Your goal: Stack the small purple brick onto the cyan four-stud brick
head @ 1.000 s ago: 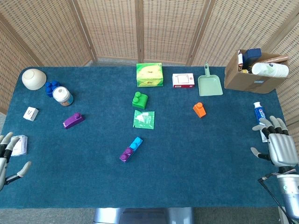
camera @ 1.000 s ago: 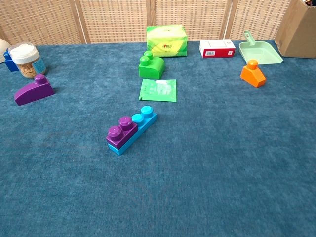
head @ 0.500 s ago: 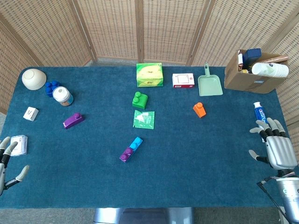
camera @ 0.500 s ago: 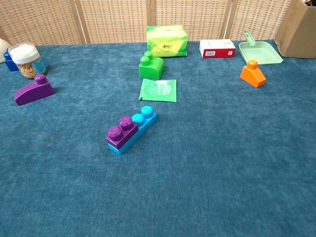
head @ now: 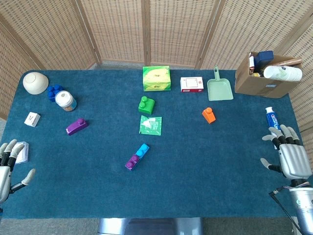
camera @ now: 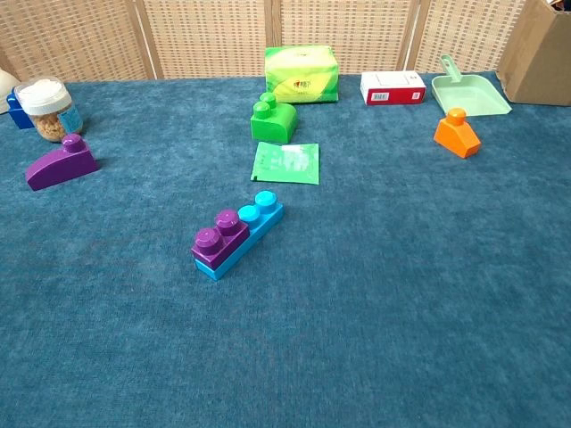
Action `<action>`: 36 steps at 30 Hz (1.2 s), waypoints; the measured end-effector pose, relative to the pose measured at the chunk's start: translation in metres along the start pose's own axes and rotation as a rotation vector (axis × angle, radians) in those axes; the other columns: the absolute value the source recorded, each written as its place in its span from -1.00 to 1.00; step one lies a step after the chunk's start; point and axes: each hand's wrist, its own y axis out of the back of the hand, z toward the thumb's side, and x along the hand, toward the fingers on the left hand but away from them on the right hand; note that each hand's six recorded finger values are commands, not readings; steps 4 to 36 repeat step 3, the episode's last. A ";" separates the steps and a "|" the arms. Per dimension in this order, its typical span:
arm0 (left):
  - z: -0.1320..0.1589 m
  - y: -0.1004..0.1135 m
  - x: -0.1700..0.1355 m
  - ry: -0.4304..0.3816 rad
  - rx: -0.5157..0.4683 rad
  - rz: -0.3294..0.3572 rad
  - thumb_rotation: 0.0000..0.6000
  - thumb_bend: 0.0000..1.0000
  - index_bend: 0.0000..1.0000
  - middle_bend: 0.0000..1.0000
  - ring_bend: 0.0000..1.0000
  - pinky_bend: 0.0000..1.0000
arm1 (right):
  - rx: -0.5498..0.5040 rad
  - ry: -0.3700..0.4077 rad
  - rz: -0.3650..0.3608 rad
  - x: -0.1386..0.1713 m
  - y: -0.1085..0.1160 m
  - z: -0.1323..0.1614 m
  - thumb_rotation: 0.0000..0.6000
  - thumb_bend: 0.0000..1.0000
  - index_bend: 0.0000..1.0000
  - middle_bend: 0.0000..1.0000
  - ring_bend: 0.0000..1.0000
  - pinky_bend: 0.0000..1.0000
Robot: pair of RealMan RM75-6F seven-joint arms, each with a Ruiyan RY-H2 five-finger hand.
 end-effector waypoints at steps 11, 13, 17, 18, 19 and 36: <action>0.001 -0.001 0.003 0.000 0.002 -0.004 -1.00 -0.44 -0.74 -1.00 -1.00 -1.00 | 0.003 -0.009 0.000 -0.002 -0.001 -0.002 1.00 -0.64 -0.36 -0.64 -1.00 -0.83; 0.001 -0.001 0.003 0.000 0.002 -0.004 -1.00 -0.44 -0.74 -1.00 -1.00 -1.00 | 0.003 -0.009 0.000 -0.002 -0.001 -0.002 1.00 -0.64 -0.36 -0.64 -1.00 -0.83; 0.001 -0.001 0.003 0.000 0.002 -0.004 -1.00 -0.44 -0.74 -1.00 -1.00 -1.00 | 0.003 -0.009 0.000 -0.002 -0.001 -0.002 1.00 -0.64 -0.36 -0.64 -1.00 -0.83; 0.001 -0.001 0.003 0.000 0.002 -0.004 -1.00 -0.44 -0.74 -1.00 -1.00 -1.00 | 0.003 -0.009 0.000 -0.002 -0.001 -0.002 1.00 -0.64 -0.36 -0.64 -1.00 -0.83; 0.001 -0.001 0.003 0.000 0.002 -0.004 -1.00 -0.44 -0.74 -1.00 -1.00 -1.00 | 0.003 -0.009 0.000 -0.002 -0.001 -0.002 1.00 -0.64 -0.36 -0.64 -1.00 -0.83; 0.001 -0.001 0.003 0.000 0.002 -0.004 -1.00 -0.44 -0.74 -1.00 -1.00 -1.00 | 0.003 -0.009 0.000 -0.002 -0.001 -0.002 1.00 -0.64 -0.36 -0.64 -1.00 -0.83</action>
